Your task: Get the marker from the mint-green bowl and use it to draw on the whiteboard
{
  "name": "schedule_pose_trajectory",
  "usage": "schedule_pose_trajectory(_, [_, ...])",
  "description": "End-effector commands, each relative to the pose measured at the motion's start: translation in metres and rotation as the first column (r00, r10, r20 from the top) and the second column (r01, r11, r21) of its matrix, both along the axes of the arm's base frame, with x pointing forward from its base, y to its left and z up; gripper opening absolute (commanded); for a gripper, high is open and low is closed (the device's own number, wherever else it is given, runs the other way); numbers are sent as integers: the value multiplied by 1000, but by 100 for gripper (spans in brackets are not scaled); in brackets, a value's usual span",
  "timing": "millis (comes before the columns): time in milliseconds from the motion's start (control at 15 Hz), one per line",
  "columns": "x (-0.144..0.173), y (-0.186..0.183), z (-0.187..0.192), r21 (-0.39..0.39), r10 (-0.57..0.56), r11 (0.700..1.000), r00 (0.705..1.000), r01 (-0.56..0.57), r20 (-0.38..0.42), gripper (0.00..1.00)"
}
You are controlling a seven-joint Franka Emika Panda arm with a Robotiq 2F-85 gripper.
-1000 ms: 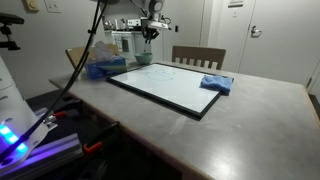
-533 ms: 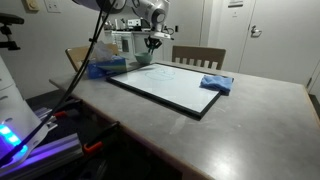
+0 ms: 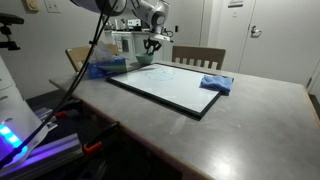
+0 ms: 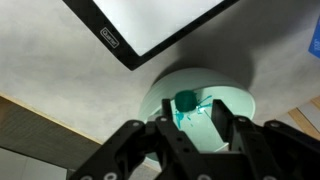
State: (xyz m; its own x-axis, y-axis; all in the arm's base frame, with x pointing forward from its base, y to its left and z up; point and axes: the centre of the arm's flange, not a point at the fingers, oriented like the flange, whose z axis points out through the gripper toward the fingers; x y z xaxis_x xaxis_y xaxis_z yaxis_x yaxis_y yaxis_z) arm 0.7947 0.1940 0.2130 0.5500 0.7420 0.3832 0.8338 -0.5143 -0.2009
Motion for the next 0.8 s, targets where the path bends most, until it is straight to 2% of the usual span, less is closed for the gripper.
schedule_pose_trajectory(0, [12,3,14,-16,7,1000,999,-8,-32,74])
schedule_pose_trajectory(200, [3,3,34,-77,3,997,997,-9,-81,96])
schedule_pose_trajectory(267, [-1,2,41,-108,-10,994,995,-1,-103,100])
schedule_pose_trajectory(533, [-21,-6,80,-293,-119,954,978,65,-173,100])
schedule_pose_trajectory(733, [-37,-11,104,-378,-199,919,957,109,-209,100])
